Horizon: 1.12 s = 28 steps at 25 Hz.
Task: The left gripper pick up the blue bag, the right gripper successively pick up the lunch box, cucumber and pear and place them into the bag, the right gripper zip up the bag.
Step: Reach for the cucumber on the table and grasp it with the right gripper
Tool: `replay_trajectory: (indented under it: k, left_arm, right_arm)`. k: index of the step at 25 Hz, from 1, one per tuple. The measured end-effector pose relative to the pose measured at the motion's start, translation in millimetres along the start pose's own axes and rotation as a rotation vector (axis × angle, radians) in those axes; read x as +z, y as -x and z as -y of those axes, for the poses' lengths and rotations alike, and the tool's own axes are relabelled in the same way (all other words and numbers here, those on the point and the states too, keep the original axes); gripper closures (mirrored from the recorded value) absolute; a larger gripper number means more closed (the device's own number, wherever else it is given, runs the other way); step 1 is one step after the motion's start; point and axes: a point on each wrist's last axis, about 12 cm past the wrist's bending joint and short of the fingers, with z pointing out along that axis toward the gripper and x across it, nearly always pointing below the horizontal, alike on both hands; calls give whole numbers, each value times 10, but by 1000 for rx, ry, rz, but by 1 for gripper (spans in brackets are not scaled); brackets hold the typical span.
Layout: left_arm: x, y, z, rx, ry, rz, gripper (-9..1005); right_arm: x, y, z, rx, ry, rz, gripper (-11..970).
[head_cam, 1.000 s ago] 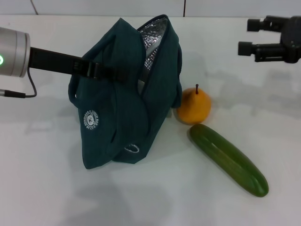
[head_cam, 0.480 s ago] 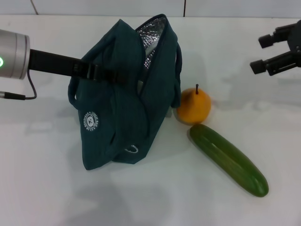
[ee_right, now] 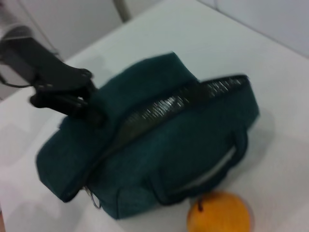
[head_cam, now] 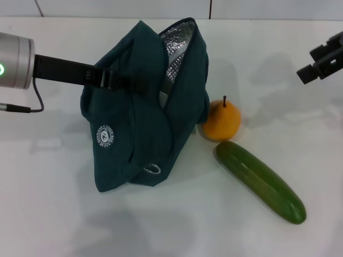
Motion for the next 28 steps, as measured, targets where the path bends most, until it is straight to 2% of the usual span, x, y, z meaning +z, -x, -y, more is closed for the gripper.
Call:
replay_trajectory:
  k: [5,12,16,21,28]
  left_arm:
    - [5,13,6,3,-2,0,957]
    - [9,20,9,7,-3,0,957]
    - [27,21,1,8,-5,3,957]
    - [44,10,3,13,-9,7,956]
    - [45,5,3,16,-10,8,956]
  right_arm:
    - [40,108,-60,89,-31,-132,118]
    - [359,199,-172,117,-93,-314,121]
    - [651,204,-271,92,-116,-417,122]
    - [902,230,-356,53,-177,-498,123]
    - [1119,319,-445,-14,-206,-486,125]
